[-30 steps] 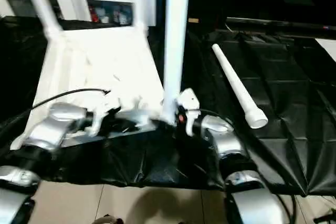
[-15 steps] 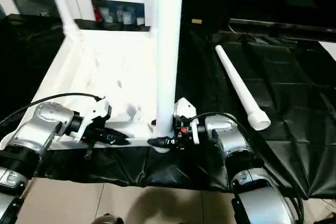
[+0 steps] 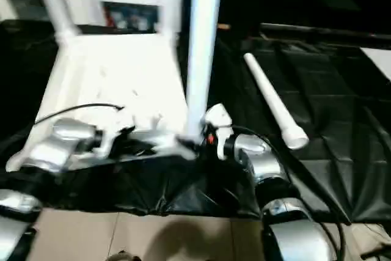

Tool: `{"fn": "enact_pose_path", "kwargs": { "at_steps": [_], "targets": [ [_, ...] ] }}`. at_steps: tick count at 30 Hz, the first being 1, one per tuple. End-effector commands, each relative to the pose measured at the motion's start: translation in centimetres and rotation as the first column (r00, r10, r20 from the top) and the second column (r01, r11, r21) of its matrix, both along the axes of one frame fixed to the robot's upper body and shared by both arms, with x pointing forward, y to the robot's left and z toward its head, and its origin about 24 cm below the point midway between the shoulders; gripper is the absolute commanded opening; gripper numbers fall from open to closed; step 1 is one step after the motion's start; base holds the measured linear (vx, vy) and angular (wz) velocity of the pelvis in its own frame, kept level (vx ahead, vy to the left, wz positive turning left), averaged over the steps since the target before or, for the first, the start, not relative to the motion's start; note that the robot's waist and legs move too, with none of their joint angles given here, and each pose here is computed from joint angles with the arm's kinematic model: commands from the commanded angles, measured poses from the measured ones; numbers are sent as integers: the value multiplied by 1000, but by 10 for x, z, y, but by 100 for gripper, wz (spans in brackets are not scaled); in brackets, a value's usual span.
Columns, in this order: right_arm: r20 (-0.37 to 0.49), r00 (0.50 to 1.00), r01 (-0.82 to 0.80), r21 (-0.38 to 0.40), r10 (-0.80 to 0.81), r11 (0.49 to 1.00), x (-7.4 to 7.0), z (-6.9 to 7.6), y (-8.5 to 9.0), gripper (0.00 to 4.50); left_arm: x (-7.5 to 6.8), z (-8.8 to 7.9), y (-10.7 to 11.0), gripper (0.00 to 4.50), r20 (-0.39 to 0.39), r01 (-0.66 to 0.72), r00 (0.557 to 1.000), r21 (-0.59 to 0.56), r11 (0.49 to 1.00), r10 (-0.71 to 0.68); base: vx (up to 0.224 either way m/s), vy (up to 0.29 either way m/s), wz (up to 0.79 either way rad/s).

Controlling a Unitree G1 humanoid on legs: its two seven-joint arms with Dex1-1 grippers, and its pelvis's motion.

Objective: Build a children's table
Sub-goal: Rotate leg to tighten

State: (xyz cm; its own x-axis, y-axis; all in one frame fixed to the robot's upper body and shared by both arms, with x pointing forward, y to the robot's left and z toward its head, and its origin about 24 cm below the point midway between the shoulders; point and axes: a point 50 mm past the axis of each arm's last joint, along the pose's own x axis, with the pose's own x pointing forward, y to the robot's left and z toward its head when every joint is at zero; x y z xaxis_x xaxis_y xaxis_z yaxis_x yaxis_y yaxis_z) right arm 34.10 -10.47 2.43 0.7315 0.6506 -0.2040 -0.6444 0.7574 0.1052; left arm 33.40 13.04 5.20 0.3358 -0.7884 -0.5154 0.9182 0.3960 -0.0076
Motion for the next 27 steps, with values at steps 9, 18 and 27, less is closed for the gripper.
{"fn": "enact_pose_path", "kwargs": {
  "at_steps": [9,18,27],
  "targets": [
    [20,981,193,24,-194,981,2,-4,27,354,-4,6,-53,0,59,43,998,-125,991,-36,0,0,0],
    [59,980,-194,20,192,981,-2,8,16,386,-13,5,-24,0,28,183,983,-93,979,-182,0,0,0],
    [-25,741,-671,-25,671,741,-31,4,11,361,-19,6,5,0,-40,290,955,-55,955,-293,0,0,0]
  ]
}}
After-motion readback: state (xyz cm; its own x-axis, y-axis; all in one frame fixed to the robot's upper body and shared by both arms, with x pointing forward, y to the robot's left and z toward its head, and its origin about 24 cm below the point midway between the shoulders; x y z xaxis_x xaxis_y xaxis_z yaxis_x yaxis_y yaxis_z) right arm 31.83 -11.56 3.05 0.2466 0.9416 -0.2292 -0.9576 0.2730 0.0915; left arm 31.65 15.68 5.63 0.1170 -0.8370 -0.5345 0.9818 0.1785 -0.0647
